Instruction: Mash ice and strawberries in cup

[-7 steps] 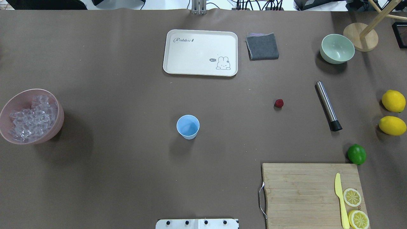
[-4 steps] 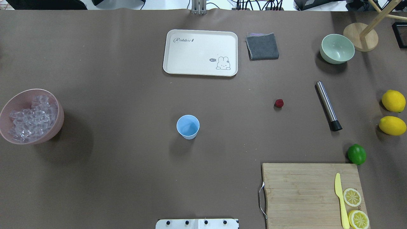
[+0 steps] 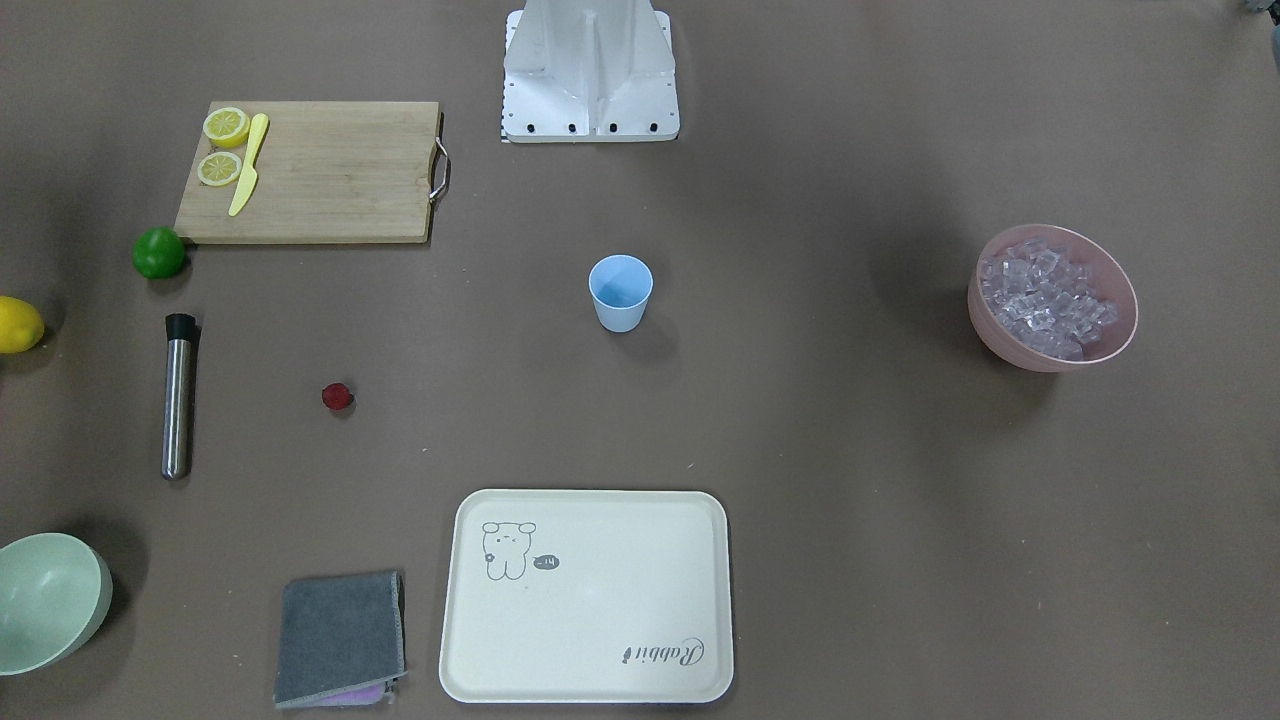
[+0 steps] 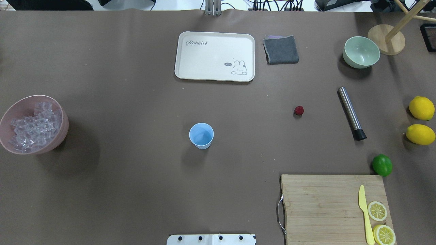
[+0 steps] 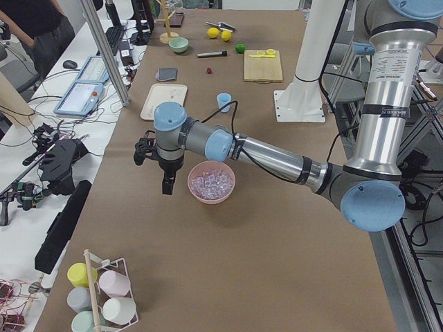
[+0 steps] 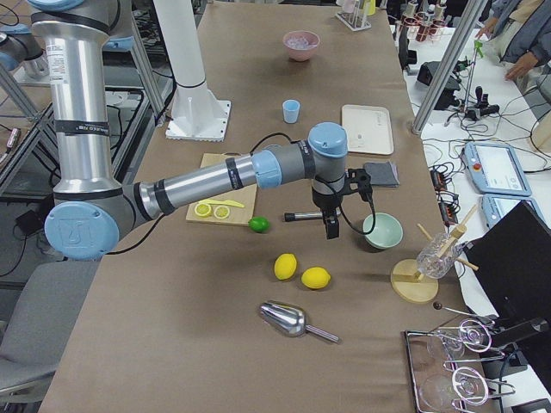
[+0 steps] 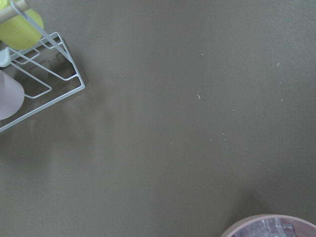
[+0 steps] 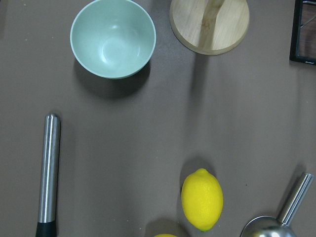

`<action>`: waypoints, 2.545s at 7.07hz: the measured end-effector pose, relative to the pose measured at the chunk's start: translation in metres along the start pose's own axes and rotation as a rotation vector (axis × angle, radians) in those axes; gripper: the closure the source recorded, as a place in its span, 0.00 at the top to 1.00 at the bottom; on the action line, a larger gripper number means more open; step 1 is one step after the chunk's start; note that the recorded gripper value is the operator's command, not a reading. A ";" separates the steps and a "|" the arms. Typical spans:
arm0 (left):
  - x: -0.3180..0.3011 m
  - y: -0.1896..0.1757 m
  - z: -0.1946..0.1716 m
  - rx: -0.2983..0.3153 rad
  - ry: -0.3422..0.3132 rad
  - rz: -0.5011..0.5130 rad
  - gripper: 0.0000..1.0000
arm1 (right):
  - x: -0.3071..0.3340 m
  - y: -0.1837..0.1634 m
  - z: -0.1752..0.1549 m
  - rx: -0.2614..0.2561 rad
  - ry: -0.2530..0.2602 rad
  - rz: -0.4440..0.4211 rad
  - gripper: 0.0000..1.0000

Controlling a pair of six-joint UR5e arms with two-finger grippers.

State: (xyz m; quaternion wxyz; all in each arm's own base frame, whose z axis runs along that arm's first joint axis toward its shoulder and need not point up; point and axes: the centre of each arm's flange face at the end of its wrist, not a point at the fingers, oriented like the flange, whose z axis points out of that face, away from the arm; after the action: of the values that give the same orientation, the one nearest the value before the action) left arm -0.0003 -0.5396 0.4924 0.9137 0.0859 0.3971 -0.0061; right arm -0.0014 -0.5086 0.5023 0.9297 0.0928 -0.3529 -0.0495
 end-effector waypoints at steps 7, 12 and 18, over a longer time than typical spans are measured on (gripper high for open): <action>0.087 0.060 0.100 -0.040 0.129 0.347 0.87 | 0.001 0.003 0.002 -0.006 -0.009 0.000 1.00; 0.131 0.086 0.142 -0.084 0.132 0.463 0.81 | 0.002 0.004 0.003 -0.009 -0.008 0.001 1.00; 0.129 0.111 0.176 -0.117 0.106 0.544 0.81 | 0.012 0.021 0.011 0.014 -0.011 -0.008 1.00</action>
State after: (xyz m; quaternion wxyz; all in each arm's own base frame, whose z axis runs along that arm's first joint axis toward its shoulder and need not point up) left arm 0.2247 -0.4509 0.5334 0.8632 0.1368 0.4062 0.2667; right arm 0.0005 -0.4915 0.5228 0.9270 0.1005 -0.3578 -0.0512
